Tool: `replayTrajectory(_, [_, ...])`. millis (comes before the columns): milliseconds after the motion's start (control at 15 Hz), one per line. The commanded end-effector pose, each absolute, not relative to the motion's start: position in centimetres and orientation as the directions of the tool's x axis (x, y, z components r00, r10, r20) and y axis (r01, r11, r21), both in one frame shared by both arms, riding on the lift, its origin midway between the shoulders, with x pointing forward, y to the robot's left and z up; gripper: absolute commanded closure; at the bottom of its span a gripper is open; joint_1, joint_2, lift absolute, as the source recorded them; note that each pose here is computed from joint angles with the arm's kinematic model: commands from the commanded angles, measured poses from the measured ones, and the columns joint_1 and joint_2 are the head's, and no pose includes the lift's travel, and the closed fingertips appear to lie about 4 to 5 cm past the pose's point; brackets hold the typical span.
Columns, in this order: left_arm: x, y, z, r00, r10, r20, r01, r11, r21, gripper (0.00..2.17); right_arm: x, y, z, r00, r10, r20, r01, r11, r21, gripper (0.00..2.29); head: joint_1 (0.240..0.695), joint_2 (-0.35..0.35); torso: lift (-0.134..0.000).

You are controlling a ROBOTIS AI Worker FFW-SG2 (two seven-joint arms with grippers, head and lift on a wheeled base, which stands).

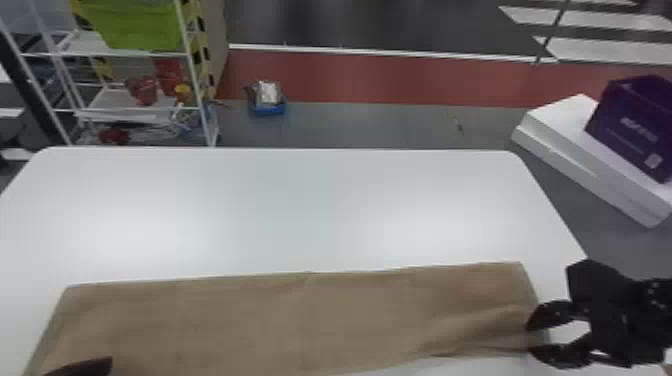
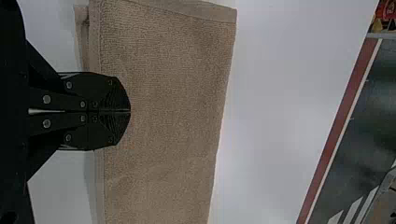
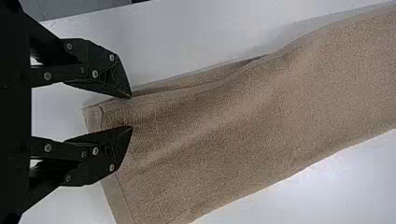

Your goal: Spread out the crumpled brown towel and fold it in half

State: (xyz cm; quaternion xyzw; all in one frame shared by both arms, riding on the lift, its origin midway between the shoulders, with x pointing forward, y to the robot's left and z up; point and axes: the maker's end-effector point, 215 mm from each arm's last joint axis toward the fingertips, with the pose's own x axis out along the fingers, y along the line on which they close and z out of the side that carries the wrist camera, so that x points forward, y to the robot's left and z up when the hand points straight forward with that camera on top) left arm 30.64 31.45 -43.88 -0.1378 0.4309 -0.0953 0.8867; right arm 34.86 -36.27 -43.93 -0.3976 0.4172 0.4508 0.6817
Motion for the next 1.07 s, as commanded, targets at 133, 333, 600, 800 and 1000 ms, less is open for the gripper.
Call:
replayTrajectory(133, [30.6,31.2,-43.9,0.610,-0.292,-0.736,0.051,0.942,-0.331,2.11,35.1,-36.2,-43.8,0.239,0.287,-0.928,-0.948,0.275,-0.159,1.30,0.695,-0.086,-0.124])
replayTrajectory(333, [30.6,31.3,-43.9,0.610,-0.291,-0.737,0.050,0.943,-0.330,2.11,35.5,-36.2,-43.2,0.252,0.295,-0.921,-0.946,0.276,-0.170,1.44,0.695,-0.086,-0.124])
replayTrajectory(600, [30.5,31.3,-44.0,0.608,-0.288,-0.739,0.047,0.943,-0.329,2.11,36.2,-36.8,-41.1,0.285,0.332,-0.899,-0.937,0.296,-0.187,1.44,0.695,-0.093,-0.124])
replayTrajectory(800, [30.6,31.3,-44.0,0.609,-0.288,-0.739,0.049,0.944,-0.328,2.11,35.0,-36.8,-42.0,0.260,0.333,-0.907,-0.943,0.289,-0.165,1.44,0.695,-0.094,-0.124])
replayTrajectory(1000, [30.5,31.3,-43.9,0.609,-0.288,-0.739,0.048,0.943,-0.328,2.11,34.1,-37.0,-42.8,0.239,0.329,-0.914,-0.943,0.301,-0.139,0.98,0.695,-0.096,-0.124])
